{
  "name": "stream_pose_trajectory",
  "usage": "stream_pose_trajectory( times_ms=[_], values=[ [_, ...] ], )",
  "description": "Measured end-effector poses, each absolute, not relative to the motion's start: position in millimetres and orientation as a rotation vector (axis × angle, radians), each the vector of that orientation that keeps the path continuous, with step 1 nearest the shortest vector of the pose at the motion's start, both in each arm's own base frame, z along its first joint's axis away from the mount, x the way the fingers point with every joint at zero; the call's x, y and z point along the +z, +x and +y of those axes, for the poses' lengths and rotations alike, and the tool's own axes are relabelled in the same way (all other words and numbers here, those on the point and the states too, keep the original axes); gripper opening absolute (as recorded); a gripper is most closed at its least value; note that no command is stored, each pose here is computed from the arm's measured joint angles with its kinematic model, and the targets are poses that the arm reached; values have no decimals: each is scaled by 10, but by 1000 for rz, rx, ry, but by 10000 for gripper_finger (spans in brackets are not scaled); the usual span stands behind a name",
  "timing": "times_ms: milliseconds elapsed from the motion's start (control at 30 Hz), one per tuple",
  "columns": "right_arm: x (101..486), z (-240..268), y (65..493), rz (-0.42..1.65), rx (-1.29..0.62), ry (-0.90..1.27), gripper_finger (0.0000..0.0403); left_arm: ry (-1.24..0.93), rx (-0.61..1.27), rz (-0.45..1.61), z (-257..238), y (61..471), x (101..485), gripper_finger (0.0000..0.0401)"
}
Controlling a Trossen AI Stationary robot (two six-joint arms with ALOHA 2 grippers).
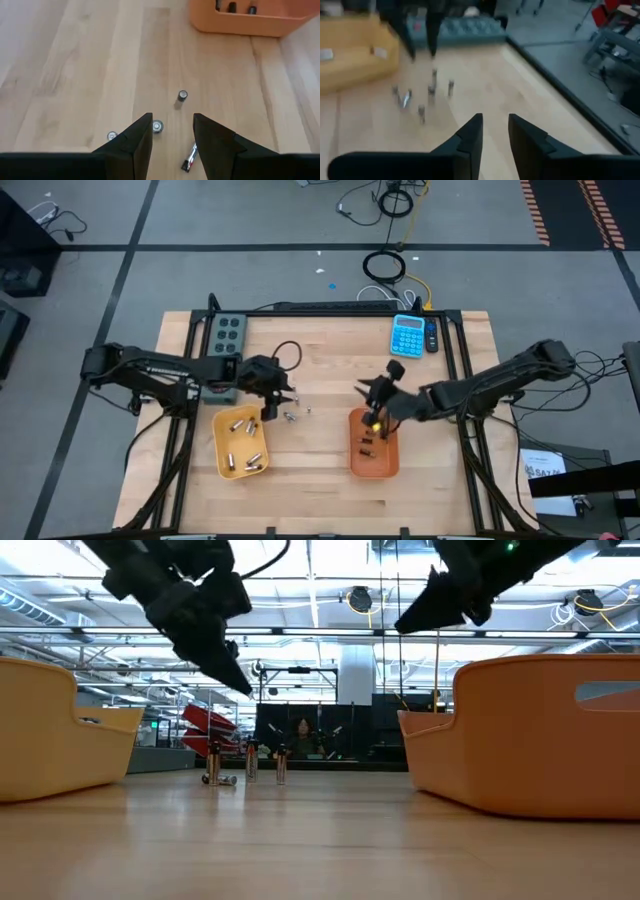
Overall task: Sort batteries
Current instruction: Put the silver battery into the yellow bin
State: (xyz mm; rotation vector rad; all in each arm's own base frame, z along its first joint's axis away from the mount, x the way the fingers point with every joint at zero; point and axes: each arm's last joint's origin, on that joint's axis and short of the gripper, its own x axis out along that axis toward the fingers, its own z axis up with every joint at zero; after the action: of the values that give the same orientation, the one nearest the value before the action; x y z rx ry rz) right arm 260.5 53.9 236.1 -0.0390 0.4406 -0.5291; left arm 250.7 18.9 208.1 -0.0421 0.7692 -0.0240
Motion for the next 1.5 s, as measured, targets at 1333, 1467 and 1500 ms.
stream_pose_trajectory(
  times_ms=[1333, 1467, 1500],
  values=[
    [2304, 545, 2400, 473, -523, -4, 80, 292, -188, 1269, 197, 3301, 1693, 180],
    [2304, 554, 2397, 471, -522, 4, 80, 294, -185, 1273, 200, 3329, 1635, 177],
    [2304, 560, 2396, 471, -520, 3, 80, 294, -185, 1278, 201, 3332, 1620, 173]
  ],
)
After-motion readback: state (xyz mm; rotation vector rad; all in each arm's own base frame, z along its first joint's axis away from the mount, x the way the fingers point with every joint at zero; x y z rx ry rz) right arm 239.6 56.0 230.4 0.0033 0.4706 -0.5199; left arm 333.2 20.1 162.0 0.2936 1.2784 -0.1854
